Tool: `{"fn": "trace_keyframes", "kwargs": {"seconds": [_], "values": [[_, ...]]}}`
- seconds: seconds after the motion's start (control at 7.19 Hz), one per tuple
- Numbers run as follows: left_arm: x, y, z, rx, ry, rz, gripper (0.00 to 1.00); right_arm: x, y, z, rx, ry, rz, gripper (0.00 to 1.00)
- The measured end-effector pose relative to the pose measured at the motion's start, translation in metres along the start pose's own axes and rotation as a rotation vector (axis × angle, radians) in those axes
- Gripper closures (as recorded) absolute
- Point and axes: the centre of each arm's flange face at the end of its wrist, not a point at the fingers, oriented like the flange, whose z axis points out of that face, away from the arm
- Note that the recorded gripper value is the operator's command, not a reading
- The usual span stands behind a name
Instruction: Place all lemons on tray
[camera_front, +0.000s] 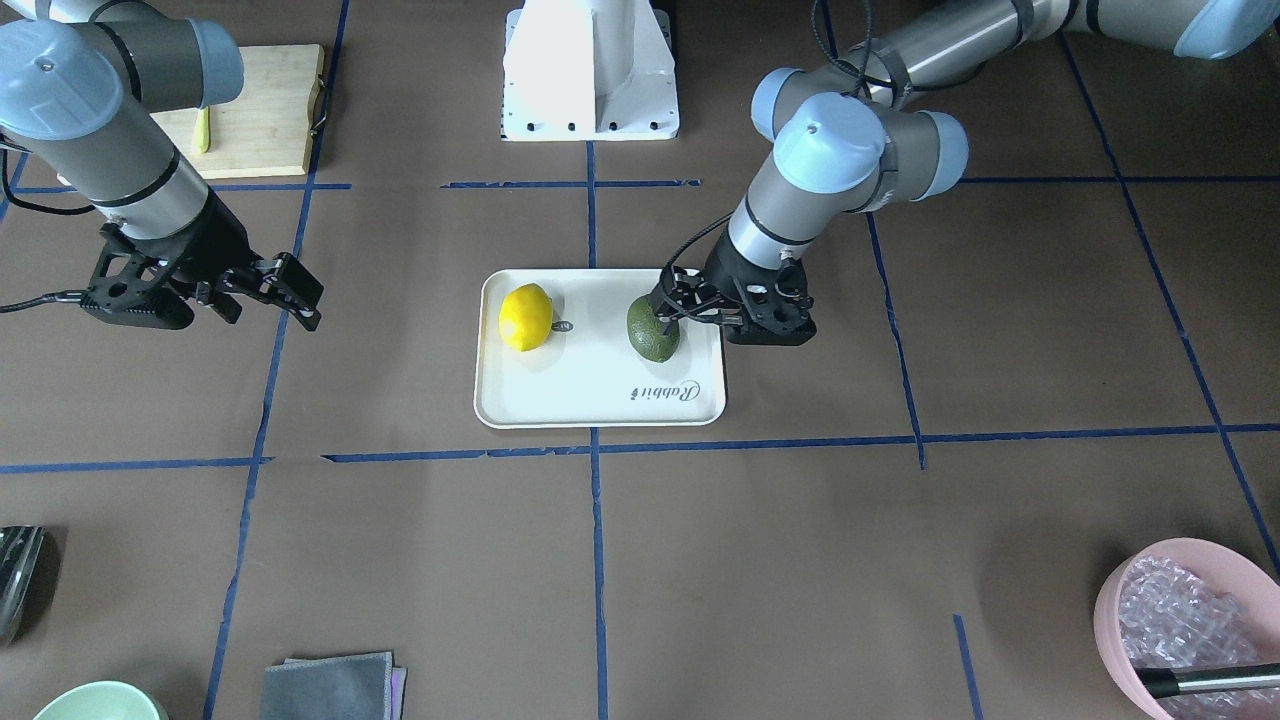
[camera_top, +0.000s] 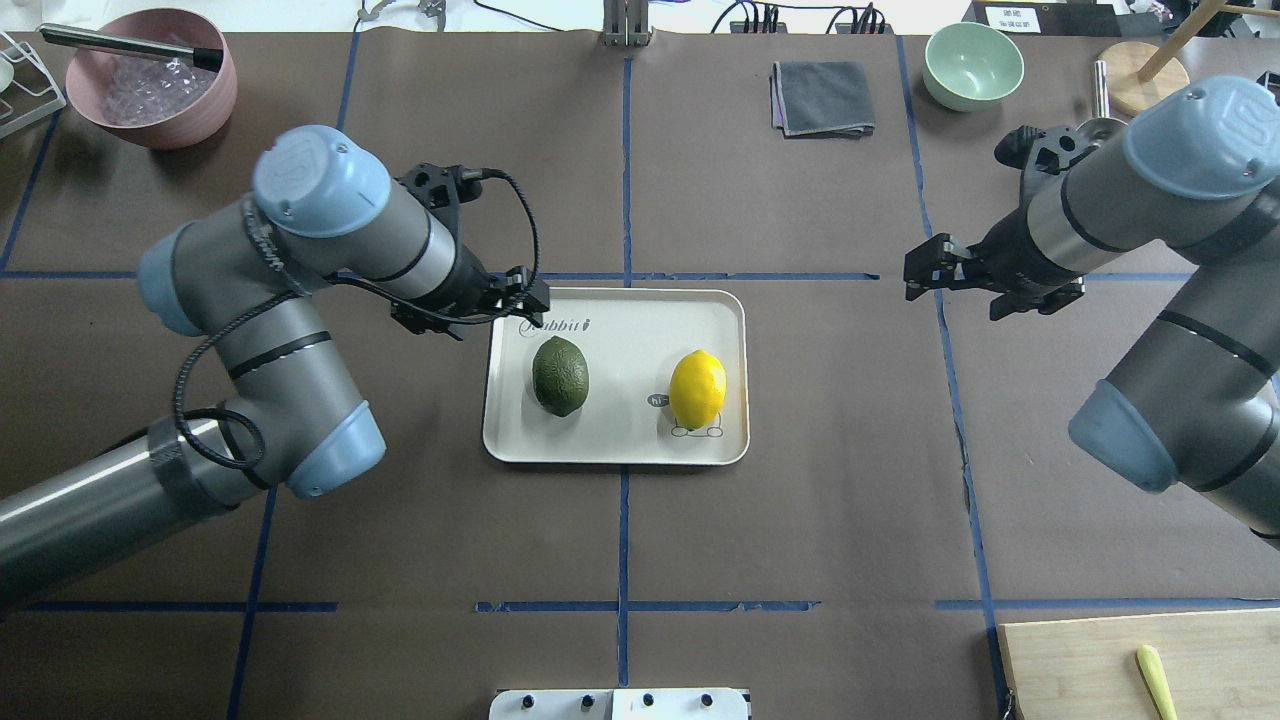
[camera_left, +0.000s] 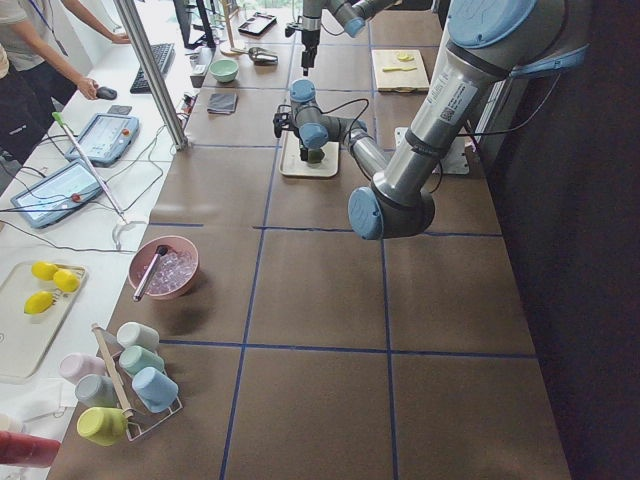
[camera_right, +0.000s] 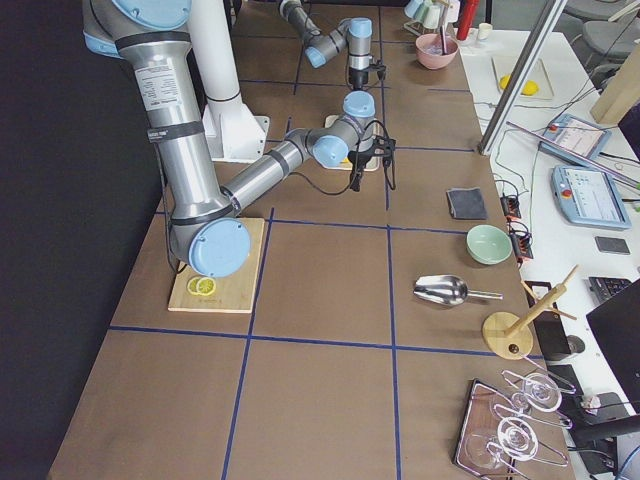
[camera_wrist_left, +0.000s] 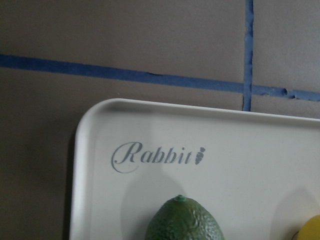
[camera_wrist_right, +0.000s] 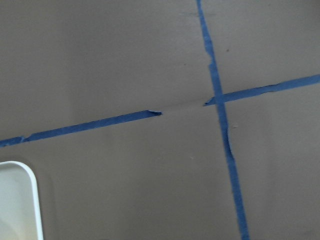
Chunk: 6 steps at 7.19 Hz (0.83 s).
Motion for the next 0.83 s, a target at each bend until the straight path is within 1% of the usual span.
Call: {"fn": "trace_keyframes", "kwargs": {"seconds": [0.14,0.28,0.56,0.83], "values": [[-0.038,-0.006,-0.022,0.009,-0.016,0.045,0.00,0.030,-0.005,-0.006,0.010,0.025,-0.053,0.00],[-0.091,-0.012,-0.043,0.008,-0.042,0.101,0.00,0.064,-0.013,-0.013,0.008,0.046,-0.108,0.00],[-0.217,-0.015,-0.083,0.002,-0.127,0.233,0.00,0.141,-0.030,-0.043,-0.030,0.047,-0.168,0.00],[-0.338,-0.019,-0.126,-0.004,-0.220,0.351,0.00,0.219,-0.032,-0.061,-0.041,0.074,-0.228,0.00]]}}
